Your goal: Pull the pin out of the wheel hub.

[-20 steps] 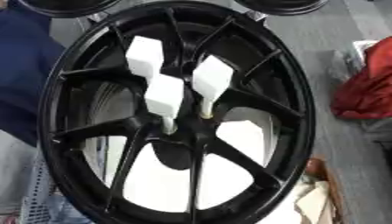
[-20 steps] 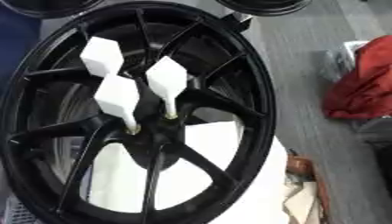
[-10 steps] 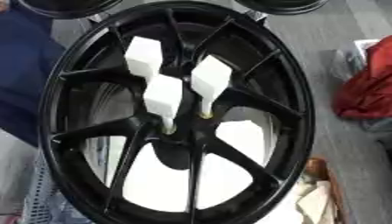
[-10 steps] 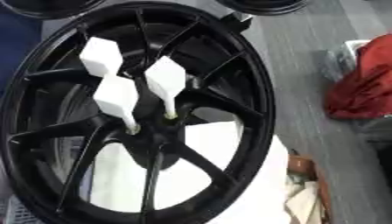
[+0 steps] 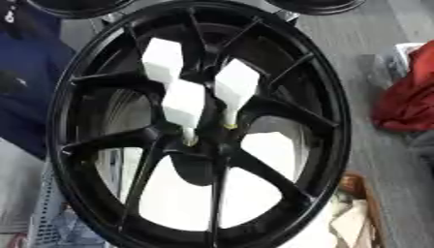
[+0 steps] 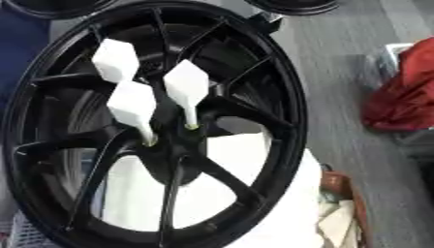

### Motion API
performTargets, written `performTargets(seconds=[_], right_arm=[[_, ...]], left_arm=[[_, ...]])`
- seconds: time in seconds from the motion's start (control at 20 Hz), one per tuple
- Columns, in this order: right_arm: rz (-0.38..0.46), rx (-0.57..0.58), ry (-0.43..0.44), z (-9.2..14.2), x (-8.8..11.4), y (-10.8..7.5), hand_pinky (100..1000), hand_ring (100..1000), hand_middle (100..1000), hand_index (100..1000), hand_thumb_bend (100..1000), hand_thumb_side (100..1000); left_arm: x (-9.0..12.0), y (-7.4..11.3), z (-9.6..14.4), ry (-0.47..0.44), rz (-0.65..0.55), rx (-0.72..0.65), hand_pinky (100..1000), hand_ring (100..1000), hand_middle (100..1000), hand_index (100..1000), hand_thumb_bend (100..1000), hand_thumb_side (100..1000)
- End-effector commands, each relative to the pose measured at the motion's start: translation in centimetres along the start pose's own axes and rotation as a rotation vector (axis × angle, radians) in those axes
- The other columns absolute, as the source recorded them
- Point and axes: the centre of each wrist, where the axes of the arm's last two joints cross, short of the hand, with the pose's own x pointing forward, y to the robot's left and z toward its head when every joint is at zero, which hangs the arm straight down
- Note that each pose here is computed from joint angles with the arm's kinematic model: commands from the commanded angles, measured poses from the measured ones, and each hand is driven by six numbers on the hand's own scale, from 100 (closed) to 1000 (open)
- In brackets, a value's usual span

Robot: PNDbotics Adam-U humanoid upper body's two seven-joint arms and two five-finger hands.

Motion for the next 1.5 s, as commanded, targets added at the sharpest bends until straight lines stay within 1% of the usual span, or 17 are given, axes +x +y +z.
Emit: performTargets(seconds=[0.05, 0.25, 0.65, 0.7, 0.8, 0.9, 1.0, 1.25, 1.5], right_arm=[[0.03, -0.02, 0.0, 0.2, 0.3, -1.2, 849, 792, 697, 774, 100, 433], [0.028, -0.018, -0.002, 0.1, 0.3, -1.1, 849, 792, 697, 774, 100, 434], [0.022, -0.012, -0.01, -0.1, 0.3, -0.9, 850, 792, 697, 774, 100, 426], [0.022, -0.011, -0.011, -0.2, 0.3, -0.9, 850, 792, 697, 774, 100, 437], [0.02, -0.01, -0.012, -0.2, 0.3, -0.8, 850, 792, 697, 774, 100, 428], [0.017, -0.01, -0.011, -0.3, 0.2, -0.8, 850, 792, 697, 774, 100, 438], [0.013, -0.011, -0.01, -0.3, 0.2, -0.8, 850, 791, 696, 774, 100, 439], [0.01, -0.013, -0.02, -0.5, 0.3, -0.8, 850, 791, 696, 773, 100, 440], [0.007, -0.011, -0.022, -0.7, 0.4, -0.6, 850, 791, 695, 773, 100, 441]], left_arm=[[0.1, 0.8, -0.6, 0.002, -0.035, 0.001, 846, 833, 832, 889, 570, 789], [0.1, 1.2, -1.7, -0.003, -0.052, 0.001, 845, 833, 833, 890, 573, 791], [0.7, 2.9, -3.1, -0.049, -0.05, 0.04, 846, 837, 846, 903, 578, 768], [0.8, 3.1, -3.2, -0.056, -0.053, 0.044, 847, 838, 846, 906, 576, 715], [1.0, 3.5, -3.4, -0.074, -0.053, 0.054, 843, 835, 843, 906, 568, 671], [1.2, 3.9, -3.3, -0.091, -0.046, 0.071, 840, 829, 832, 900, 573, 633], [1.5, 4.3, -3.4, -0.109, -0.027, 0.086, 836, 825, 824, 895, 584, 631], [2.7, 5.0, -4.3, -0.142, -0.02, 0.09, 834, 824, 823, 888, 566, 641], [3.0, 5.3, -5.0, -0.15, -0.019, 0.091, 833, 825, 828, 884, 555, 642]])
